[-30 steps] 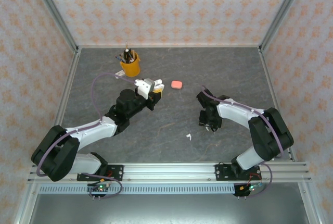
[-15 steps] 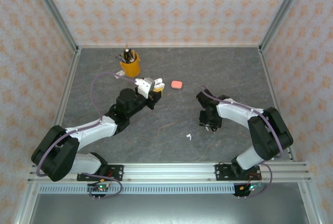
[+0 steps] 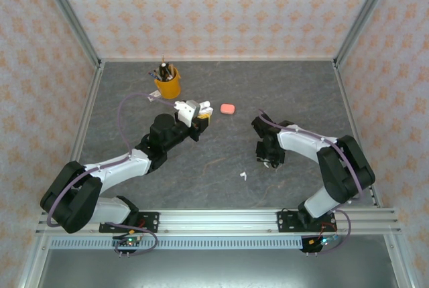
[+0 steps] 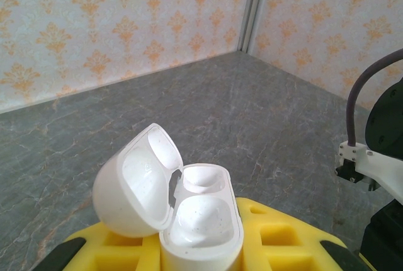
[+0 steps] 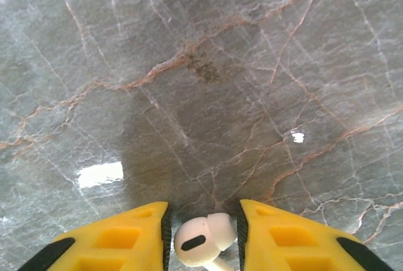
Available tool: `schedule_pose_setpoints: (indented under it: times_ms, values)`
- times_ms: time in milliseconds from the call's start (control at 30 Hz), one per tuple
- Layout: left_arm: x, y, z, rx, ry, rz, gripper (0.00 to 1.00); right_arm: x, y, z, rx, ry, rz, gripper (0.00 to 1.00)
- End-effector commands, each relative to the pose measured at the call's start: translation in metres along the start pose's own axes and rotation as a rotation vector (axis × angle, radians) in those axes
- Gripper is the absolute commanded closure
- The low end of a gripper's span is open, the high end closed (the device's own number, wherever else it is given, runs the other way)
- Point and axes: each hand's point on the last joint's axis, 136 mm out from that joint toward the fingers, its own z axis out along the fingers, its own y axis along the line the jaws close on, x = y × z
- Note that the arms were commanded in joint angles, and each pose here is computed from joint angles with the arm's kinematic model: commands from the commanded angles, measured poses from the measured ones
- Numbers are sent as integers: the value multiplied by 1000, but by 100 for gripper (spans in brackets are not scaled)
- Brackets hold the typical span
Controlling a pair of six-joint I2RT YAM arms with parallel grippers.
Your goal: Insert the wireless bluetooth earbuds into the charging case
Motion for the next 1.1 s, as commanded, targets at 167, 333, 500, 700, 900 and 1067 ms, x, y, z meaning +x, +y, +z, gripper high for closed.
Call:
schedule_pose_setpoints:
  times_ms: [167,333,500,700,900,1067]
  values:
    - [-24,-9,2,39,-63,16,100,-1,-8,12,41,-14,-15,75]
    - [-25,-10,2,43,-64,15,100,-1,-5,9,19,-19,-19,76]
    - [-26,-10,2,43,-66,14,100,-1,-2,4,-2,-27,-6,76]
    - [-26,-11,2,48,-65,13,100,-7,6,-9,-56,-62,26,76]
    - [-25,-11,2,51,-62,15,100,-11,8,-16,-71,-89,48,77]
    - [-24,-12,4,54,-61,9,100,-11,7,-10,-57,-83,60,77]
